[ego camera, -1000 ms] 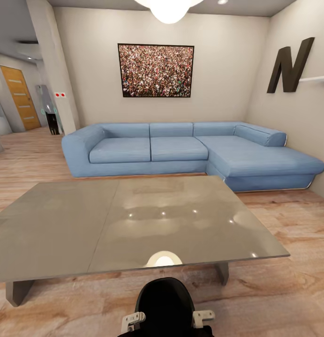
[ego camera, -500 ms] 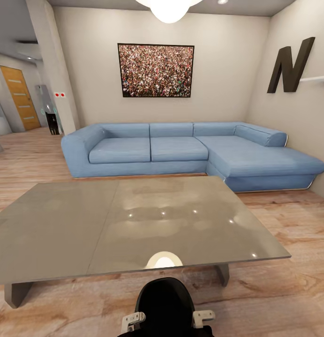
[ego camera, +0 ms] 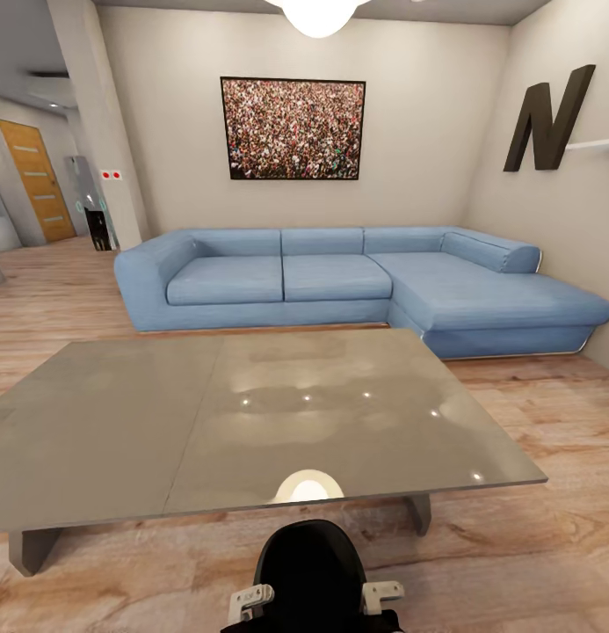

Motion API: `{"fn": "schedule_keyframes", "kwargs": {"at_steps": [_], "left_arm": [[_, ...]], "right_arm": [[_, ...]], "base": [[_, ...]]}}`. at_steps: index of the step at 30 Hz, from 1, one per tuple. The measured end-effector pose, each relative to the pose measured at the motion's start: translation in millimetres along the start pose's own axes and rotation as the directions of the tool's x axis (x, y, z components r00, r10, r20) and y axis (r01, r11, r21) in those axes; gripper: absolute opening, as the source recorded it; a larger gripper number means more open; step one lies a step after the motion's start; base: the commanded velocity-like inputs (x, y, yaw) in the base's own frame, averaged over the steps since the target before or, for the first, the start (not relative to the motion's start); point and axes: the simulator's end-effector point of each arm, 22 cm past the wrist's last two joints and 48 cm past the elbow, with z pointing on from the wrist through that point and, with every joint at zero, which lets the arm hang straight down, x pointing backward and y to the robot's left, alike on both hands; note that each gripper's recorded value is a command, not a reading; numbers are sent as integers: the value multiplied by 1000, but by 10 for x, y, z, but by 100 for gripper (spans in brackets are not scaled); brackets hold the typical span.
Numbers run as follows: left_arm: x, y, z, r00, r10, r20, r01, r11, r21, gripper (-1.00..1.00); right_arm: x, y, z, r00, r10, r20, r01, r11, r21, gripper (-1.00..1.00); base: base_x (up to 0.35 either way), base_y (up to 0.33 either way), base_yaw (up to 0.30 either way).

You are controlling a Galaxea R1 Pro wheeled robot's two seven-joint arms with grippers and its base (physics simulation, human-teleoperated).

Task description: Place each of the two pumpkins and all three candles from the living room inside a cabinet in the living room (use any cabinet), then make sure every cabinet is closed, and position the cauldron so it is next to a table in the living room.

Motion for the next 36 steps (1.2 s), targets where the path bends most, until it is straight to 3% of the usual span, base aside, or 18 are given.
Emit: {"fn": "schedule_keyframes", "kwargs": {"at_steps": [12, 13, 15, 28, 29, 36], "left_arm": [[2, 2, -1, 1000, 2, 0, -2, 1000, 0, -100], [2, 1, -1, 1000, 2, 0, -2, 1000, 0, -100], [-10, 3, 4, 1000, 11, -12, -11, 1000, 4, -100], [-14, 13, 1, 1000, 10, -13, -9, 1000, 10, -100], [-14, 13, 2, 1000, 10, -13, -9, 1000, 10, 100], [42, 77, 10, 1000, 3, -12, -4, 1000, -5, 100]], "right_arm": [[1, 1, -2, 1000, 0, 1, 0, 1000, 0, -100], [1, 1, -2, 1000, 0, 1, 0, 1000, 0, 100], [78, 72, 12, 1000, 2, -16, -2, 1000, -29, 100], [85, 65, 15, 1000, 2, -18, -2, 1000, -28, 100], [85, 66, 15, 1000, 2, -18, -2, 1000, -28, 100], [94, 59, 25, 1000, 2, -20, -3, 1000, -27, 100]], "base": [[0, 0, 0], [0, 0, 0], [0, 0, 0], [0, 0, 0], [0, 0, 0], [0, 0, 0]]}}
